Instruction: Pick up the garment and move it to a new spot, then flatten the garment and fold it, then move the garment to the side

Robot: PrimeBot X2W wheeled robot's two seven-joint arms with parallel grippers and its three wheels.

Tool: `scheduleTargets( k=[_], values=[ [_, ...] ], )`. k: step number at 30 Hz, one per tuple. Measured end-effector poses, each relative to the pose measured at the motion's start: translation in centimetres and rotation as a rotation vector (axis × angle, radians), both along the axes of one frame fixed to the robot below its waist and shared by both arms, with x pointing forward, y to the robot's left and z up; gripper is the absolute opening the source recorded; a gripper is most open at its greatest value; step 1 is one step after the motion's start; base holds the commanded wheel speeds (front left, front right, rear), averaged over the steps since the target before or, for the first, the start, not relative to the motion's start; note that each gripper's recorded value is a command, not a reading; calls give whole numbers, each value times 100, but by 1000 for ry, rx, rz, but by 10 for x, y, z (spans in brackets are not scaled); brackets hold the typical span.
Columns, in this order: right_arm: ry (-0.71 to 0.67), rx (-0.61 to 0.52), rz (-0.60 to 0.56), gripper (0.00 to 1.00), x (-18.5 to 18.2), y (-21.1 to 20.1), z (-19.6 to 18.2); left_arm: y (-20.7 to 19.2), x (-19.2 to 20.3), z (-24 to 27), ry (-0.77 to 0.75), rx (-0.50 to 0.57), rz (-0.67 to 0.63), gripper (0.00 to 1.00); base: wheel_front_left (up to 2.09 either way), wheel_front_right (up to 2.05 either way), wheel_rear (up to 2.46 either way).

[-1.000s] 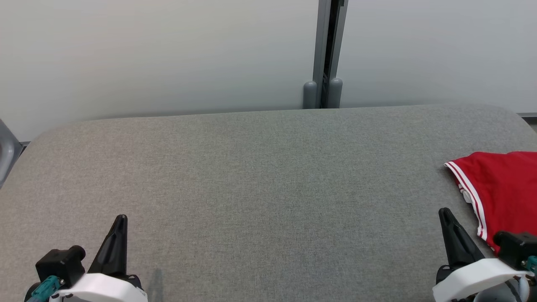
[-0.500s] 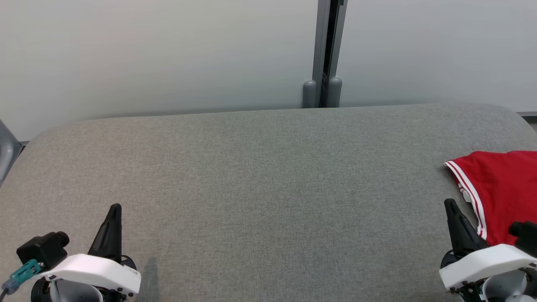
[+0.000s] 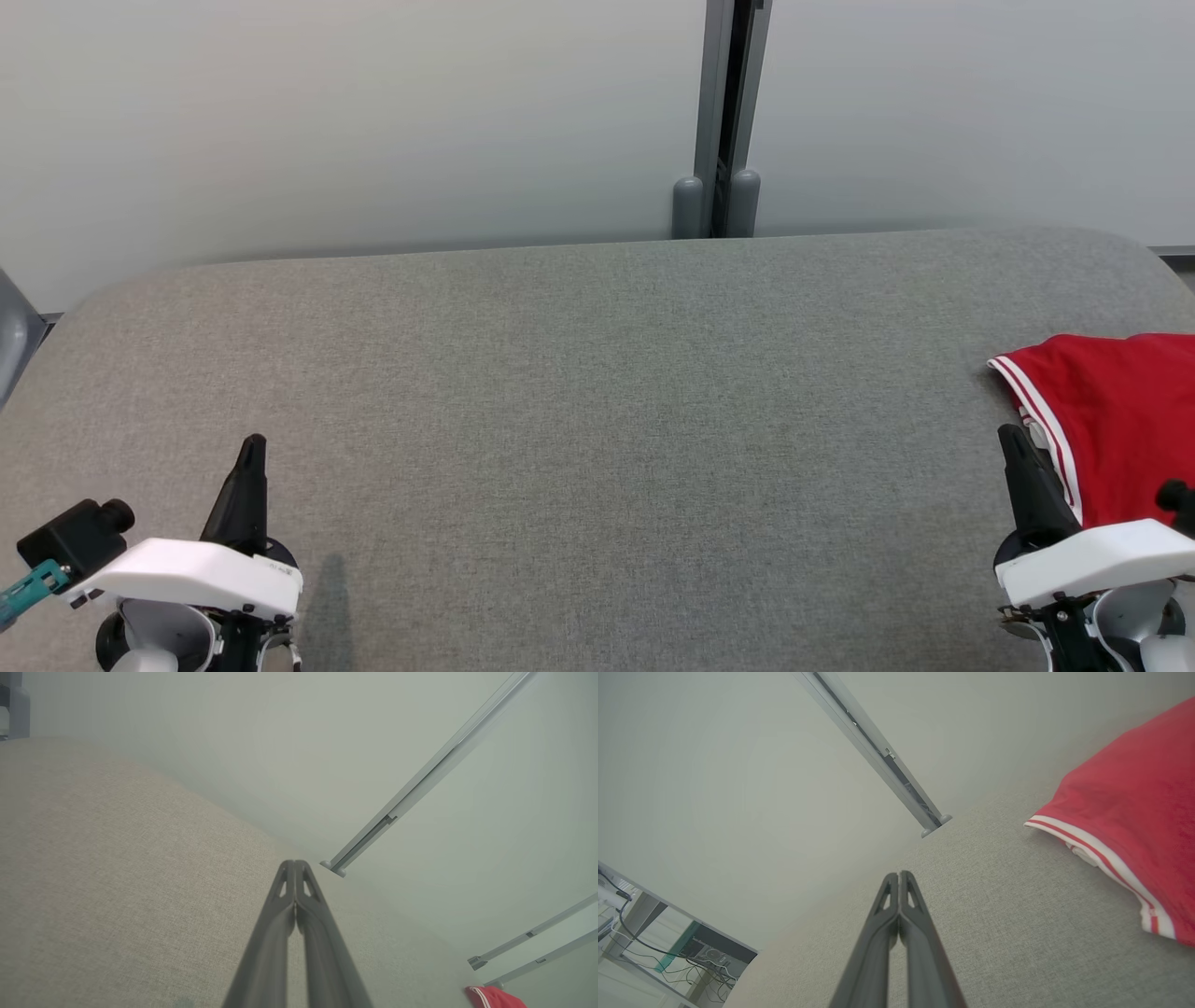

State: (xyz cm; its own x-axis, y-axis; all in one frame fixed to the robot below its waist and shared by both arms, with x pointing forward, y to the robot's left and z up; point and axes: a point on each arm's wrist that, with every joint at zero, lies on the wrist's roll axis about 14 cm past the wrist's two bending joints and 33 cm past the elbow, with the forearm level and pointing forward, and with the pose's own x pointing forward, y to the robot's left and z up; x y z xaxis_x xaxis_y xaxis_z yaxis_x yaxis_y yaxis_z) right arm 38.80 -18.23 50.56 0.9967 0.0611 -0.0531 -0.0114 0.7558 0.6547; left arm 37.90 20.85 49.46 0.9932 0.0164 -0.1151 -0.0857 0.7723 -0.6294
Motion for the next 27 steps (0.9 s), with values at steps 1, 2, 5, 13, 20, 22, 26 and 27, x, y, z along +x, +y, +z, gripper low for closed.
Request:
scheduleTargets(
  k=[1,2,5,13,20,22,26,27],
  values=[
    [2,14,-1,0,0,0,0,-1,2,1,-3,-15,1,0,0,0,0],
    [5,28,-4,0,1,-1,-1,-1,3,2,-6,-28,1,0,0,0,0],
    [6,68,-9,0,3,-2,-1,0,5,1,-2,-65,5,0,0,0,0],
    [12,168,-20,0,8,-4,-1,-1,11,3,-5,-173,14,0,0,0,0],
    [14,251,-30,0,12,-7,0,-1,16,4,-9,-254,21,0,0,0,0],
    [14,273,-34,0,13,-7,0,-2,16,1,-3,-276,24,0,0,0,0],
    [11,318,-39,0,15,-9,2,-4,21,6,-20,-326,22,0,0,0,0],
    [12,328,-41,0,15,-9,1,-4,21,6,-19,-337,23,0,0,0,0]
  ],
)
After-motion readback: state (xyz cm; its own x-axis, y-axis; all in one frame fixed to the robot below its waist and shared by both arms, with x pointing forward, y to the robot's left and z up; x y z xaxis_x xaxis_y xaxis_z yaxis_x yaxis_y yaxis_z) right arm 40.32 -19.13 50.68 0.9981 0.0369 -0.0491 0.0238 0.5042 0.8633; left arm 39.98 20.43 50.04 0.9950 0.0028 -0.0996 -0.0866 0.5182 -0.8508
